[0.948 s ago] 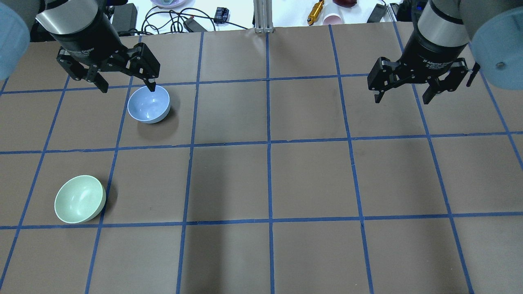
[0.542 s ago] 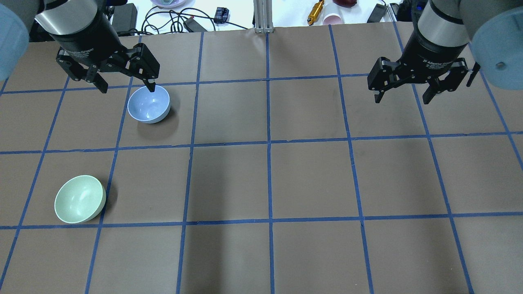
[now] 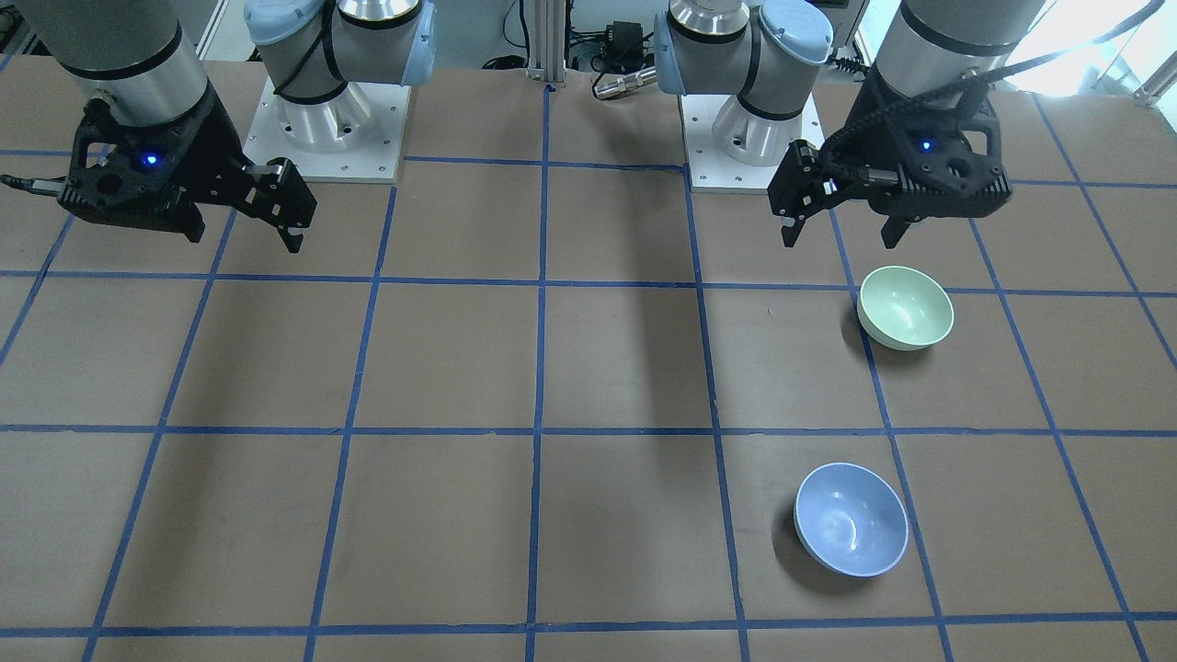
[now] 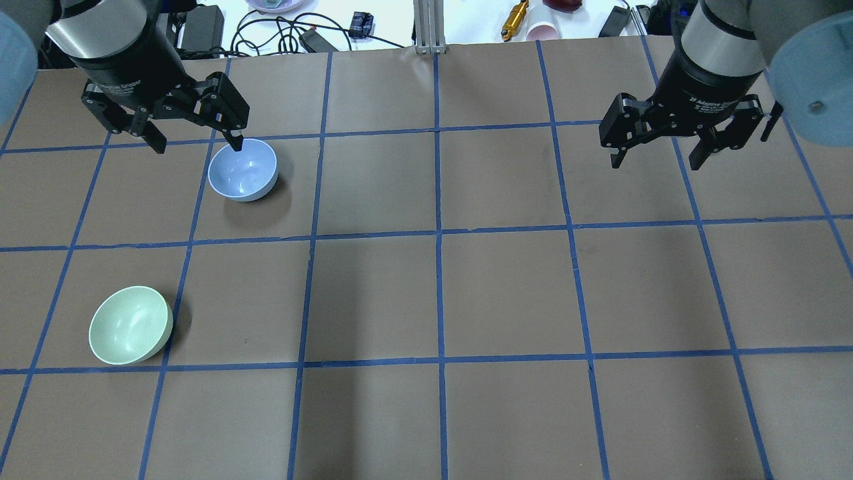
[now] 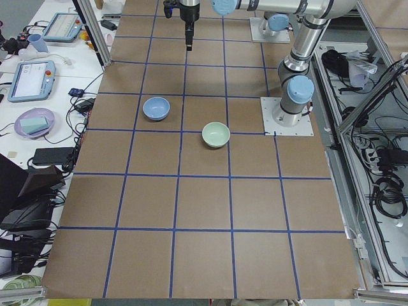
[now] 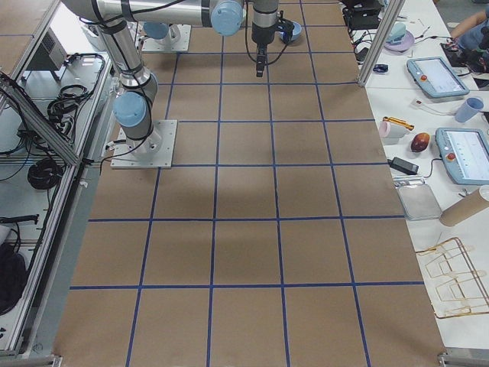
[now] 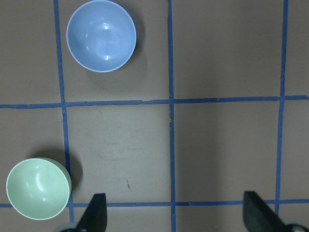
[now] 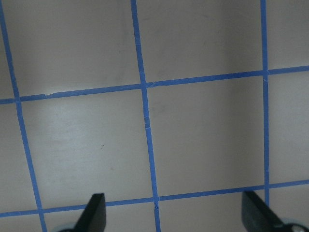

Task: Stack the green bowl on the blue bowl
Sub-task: 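Move the left gripper toward the pale green bowl and lower it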

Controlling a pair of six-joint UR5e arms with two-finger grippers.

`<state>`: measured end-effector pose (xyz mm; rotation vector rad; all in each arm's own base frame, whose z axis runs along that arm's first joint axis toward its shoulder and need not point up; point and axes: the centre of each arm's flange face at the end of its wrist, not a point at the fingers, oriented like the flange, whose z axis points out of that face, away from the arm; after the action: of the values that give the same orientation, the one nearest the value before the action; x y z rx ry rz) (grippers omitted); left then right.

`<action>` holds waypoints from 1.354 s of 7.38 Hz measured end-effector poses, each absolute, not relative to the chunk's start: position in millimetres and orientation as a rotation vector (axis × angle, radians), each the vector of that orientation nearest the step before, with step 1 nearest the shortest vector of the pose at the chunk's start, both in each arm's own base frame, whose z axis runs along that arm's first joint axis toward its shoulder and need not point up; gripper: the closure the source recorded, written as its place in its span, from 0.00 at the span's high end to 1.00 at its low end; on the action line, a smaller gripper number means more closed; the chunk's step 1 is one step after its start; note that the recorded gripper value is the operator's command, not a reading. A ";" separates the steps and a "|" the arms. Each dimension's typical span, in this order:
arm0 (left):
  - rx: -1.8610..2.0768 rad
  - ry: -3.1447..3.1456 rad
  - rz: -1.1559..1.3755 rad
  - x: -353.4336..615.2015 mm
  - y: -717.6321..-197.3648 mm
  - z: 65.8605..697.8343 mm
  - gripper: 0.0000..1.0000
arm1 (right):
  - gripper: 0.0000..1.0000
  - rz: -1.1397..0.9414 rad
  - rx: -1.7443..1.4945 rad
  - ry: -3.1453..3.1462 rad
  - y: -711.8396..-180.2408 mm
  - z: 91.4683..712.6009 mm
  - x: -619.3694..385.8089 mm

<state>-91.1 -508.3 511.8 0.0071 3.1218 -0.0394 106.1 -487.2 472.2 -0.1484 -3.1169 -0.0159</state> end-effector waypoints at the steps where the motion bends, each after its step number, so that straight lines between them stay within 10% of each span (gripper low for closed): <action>1: 0.018 3.124 -0.018 -50.4 -517.1 503.9 1.00 | 1.00 -0.016 -0.148 -3.117 -487.2 472.2 106.1; 10: 0.077 3.179 0.036 189.3 -445.9 316.8 1.00 | 1.00 -0.016 -0.148 -3.117 -487.2 472.2 106.1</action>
<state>189.3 -445.9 316.8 0.0768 3.1795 0.0364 106.1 -487.2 472.2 -0.1484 -3.1166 -0.0160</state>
